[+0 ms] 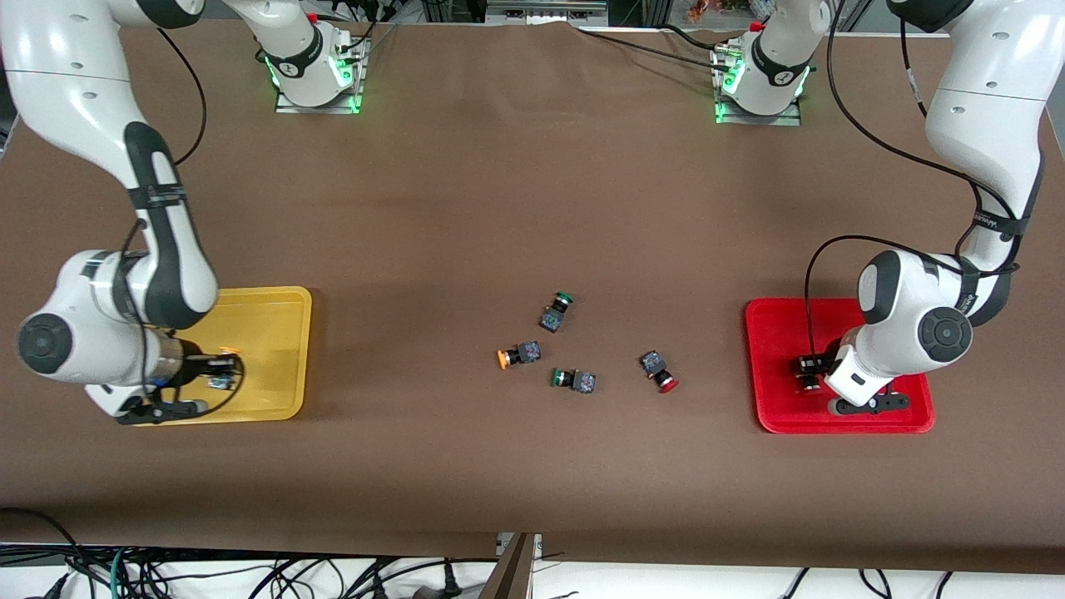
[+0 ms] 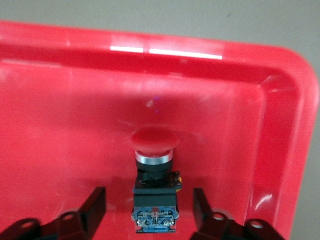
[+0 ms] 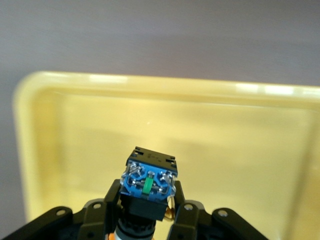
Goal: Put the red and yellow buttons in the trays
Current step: 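Carry the red button to the red tray while the right gripper carries yellow, then release the red button in the red tray and reach back to the buttons, then grasp the second red button with the left gripper while the right gripper returns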
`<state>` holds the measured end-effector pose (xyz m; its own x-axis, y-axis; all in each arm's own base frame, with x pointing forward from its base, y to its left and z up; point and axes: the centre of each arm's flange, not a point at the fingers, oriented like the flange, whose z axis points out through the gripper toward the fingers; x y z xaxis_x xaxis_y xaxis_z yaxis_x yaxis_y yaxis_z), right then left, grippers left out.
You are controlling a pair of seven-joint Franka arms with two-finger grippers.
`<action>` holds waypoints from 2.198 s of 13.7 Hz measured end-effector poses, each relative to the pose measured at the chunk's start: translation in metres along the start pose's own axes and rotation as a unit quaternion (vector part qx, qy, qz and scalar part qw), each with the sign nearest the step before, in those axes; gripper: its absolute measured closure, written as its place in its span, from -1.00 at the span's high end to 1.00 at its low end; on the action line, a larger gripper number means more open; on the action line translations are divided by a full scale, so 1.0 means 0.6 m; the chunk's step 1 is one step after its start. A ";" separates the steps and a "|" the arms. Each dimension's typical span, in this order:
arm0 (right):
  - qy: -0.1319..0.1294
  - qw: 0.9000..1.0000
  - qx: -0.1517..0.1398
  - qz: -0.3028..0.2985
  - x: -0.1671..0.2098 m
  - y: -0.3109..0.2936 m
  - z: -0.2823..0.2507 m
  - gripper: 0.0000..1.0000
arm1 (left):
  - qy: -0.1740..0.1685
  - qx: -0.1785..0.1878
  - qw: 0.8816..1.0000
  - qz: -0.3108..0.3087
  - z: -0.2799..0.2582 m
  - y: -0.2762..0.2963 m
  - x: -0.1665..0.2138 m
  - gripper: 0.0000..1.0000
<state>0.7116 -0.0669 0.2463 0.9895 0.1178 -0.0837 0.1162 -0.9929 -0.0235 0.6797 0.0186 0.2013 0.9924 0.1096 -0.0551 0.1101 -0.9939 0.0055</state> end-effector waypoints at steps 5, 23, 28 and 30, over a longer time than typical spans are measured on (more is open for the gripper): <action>-0.020 1.000 -0.006 0.002 -0.029 0.077 0.029 -0.14 | -0.002 0.017 0.999 0.034 -0.164 0.042 -0.009 1.00; -0.014 1.000 -0.003 -0.018 -0.021 0.080 0.030 0.97 | 0.010 -0.050 0.981 -0.186 -0.055 0.462 -0.056 1.00; -0.001 0.999 -0.008 0.037 0.020 -0.102 -0.006 0.98 | 0.026 -0.027 0.977 -0.208 0.033 0.469 -0.056 1.00; 0.000 0.996 -0.010 0.087 0.029 -0.197 -0.006 0.98 | 0.029 -0.018 0.978 -0.204 0.045 0.489 -0.068 0.96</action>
<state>0.7150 0.0525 0.2509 0.9947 -0.0569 -0.0853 -0.0561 -0.9984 0.0118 0.6702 -0.2777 0.1783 0.8672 0.4980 -0.0033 0.4978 -0.8667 0.0304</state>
